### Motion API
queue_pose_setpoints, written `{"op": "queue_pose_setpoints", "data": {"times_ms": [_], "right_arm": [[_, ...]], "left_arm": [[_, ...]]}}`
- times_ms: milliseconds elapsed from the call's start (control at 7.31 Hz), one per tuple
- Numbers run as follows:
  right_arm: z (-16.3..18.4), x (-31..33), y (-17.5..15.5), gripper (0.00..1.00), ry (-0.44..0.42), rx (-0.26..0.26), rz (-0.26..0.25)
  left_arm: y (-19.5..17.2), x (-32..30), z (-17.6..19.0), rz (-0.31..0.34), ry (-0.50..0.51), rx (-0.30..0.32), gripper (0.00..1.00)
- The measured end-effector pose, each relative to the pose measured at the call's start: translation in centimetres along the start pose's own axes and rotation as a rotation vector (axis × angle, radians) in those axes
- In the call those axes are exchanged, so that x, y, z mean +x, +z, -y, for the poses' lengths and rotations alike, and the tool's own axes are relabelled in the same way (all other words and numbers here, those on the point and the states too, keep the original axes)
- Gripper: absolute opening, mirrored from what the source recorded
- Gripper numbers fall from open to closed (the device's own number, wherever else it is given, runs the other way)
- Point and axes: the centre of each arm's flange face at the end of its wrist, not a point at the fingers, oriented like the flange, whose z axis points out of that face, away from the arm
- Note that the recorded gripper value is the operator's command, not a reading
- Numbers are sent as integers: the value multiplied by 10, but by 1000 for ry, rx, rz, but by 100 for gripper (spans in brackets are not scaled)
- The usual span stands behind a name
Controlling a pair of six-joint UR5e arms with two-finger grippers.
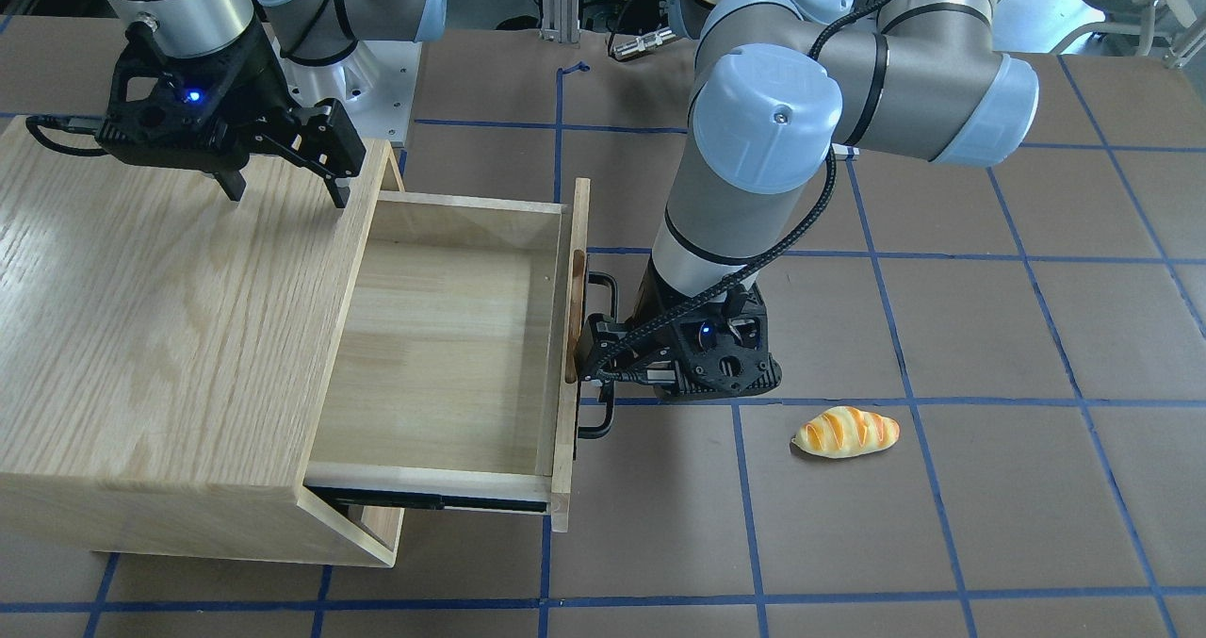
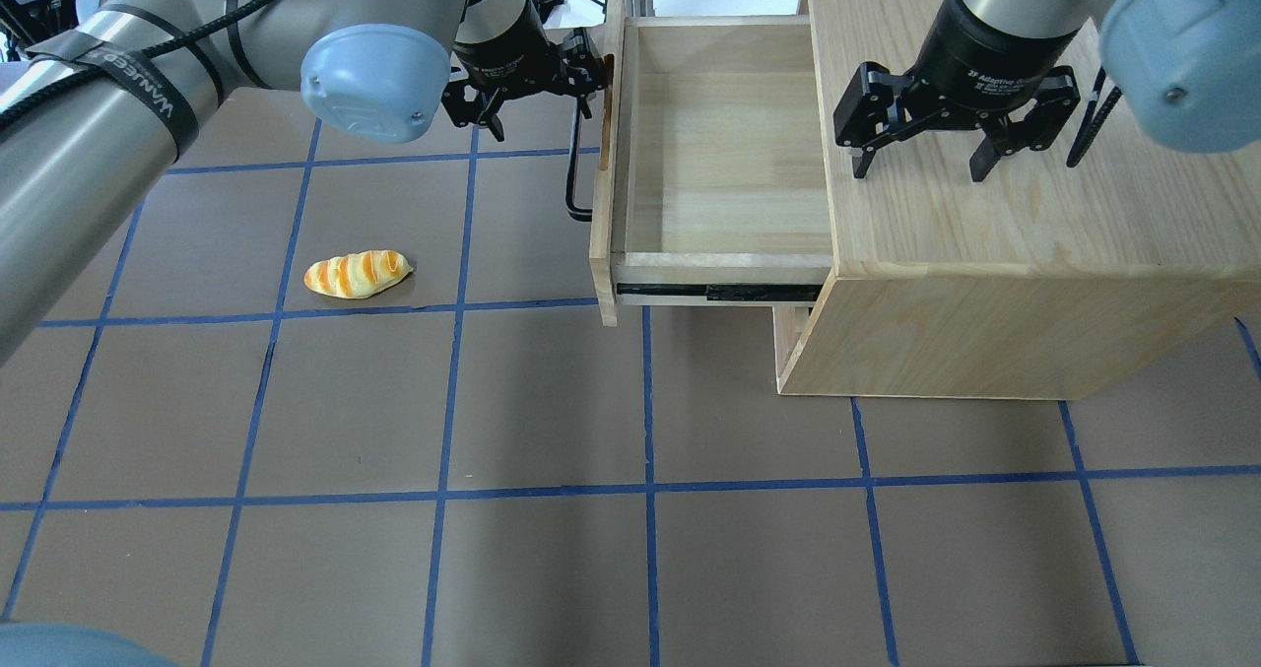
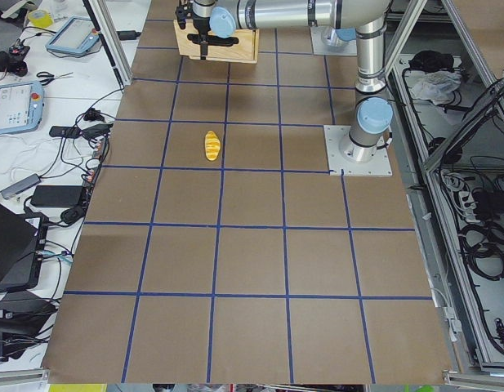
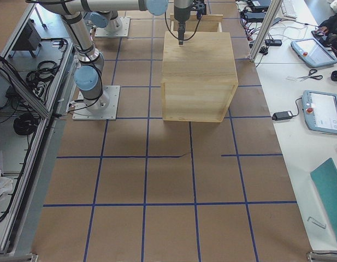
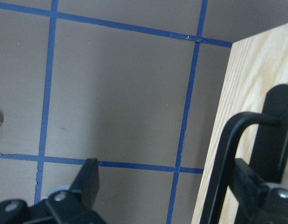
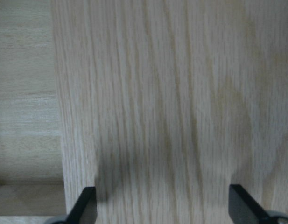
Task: Open upper drawer
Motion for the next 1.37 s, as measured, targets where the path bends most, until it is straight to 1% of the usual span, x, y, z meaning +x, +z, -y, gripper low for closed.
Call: {"op": "queue_pose_setpoints", "data": {"times_ms": [274,547,821,957,1094,1368], "right_arm": [[0,0,0,100,0,0,0],[0,0,0,100,0,0,0],[0,0,0,100,0,0,1],[0,0,0,100,0,0,0],[0,0,0,100,0,0,0],[0,0,0,100,0,0,0]], "left_arm": [[-12,0,-4,1,-5,1,100],[-31,1,-9,-3,-14,8,100],[-65,-3,-16,4,0,-6,100],[-86,-11,-16,9,28,-11,100],[-104,-28,-13,16,68,-16,100],[-128,-84,-4,36,128,-52,100]]}}
